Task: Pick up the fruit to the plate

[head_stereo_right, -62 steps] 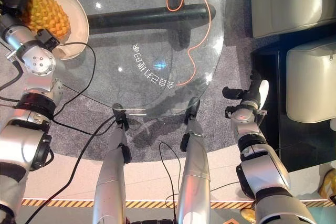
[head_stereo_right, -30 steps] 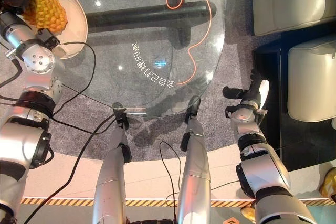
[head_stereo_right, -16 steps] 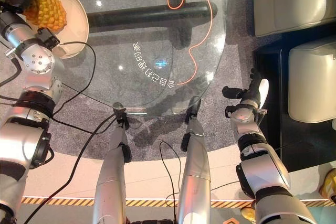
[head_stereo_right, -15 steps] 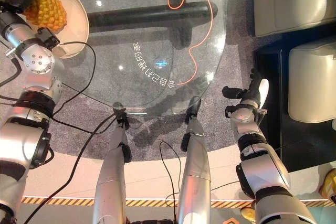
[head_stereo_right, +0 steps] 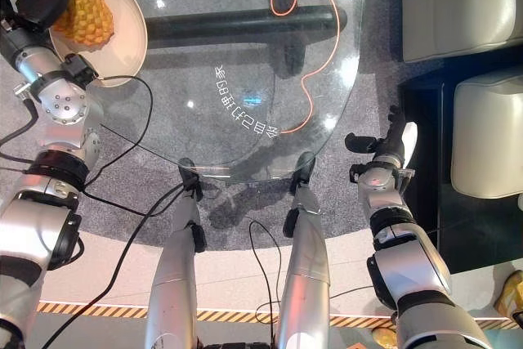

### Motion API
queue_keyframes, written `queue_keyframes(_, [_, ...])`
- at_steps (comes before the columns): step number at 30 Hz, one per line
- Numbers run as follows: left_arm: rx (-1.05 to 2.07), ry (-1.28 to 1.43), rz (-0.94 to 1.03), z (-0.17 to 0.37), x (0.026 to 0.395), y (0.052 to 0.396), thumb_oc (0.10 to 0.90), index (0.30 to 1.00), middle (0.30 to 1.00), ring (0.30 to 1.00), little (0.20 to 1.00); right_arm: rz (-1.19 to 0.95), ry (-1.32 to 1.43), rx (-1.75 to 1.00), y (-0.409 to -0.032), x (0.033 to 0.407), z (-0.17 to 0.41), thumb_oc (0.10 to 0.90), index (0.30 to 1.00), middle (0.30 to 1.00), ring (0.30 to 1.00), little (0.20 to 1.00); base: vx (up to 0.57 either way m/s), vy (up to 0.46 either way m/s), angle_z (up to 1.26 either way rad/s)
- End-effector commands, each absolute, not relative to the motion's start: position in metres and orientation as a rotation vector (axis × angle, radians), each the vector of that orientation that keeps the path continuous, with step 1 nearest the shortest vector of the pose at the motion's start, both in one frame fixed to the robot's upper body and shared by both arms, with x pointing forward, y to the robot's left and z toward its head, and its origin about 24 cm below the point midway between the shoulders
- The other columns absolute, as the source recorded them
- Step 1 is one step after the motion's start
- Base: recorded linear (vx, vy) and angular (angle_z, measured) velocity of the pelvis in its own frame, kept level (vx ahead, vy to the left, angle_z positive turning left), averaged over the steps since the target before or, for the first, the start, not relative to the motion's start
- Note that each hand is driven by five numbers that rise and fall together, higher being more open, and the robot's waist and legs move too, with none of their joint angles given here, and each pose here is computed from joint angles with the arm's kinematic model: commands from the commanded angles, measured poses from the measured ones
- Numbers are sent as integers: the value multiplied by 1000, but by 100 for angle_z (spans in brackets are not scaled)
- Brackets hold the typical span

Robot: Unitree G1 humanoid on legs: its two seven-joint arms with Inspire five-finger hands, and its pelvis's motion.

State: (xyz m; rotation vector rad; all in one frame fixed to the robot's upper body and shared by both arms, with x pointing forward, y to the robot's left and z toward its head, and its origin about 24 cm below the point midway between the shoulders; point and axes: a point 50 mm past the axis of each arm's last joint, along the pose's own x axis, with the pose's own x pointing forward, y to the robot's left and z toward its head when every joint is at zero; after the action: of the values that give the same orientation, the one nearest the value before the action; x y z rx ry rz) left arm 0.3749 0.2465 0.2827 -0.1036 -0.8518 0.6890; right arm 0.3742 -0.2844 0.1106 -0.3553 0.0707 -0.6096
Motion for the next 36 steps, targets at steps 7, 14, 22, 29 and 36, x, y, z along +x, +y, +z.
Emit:
queue_keyframes(7, [-168,-1047,668,312,358,252,800,900,900,900,900,-702,78,-375,-295,368,107,800,900,900,900,900,0,0,0])
queue_keyframes(14, [-131,-1034,651,299,358,250,800,900,900,900,900,-719,114,-372,-301,362,99,800,900,900,900,900,0,0,0])
queue_keyframes(22, [-91,-995,645,283,358,249,800,900,900,900,900,-740,186,-371,-307,352,81,800,900,900,900,900,0,0,0])
queue_keyframes(29, [-81,-947,643,264,357,254,800,900,900,900,900,-757,261,-373,-314,340,62,800,900,900,900,900,0,0,0])
queue_keyframes(36, [-66,-910,620,252,357,254,800,900,900,900,900,-772,343,-371,-321,328,45,800,900,900,900,900,27,0,-1])
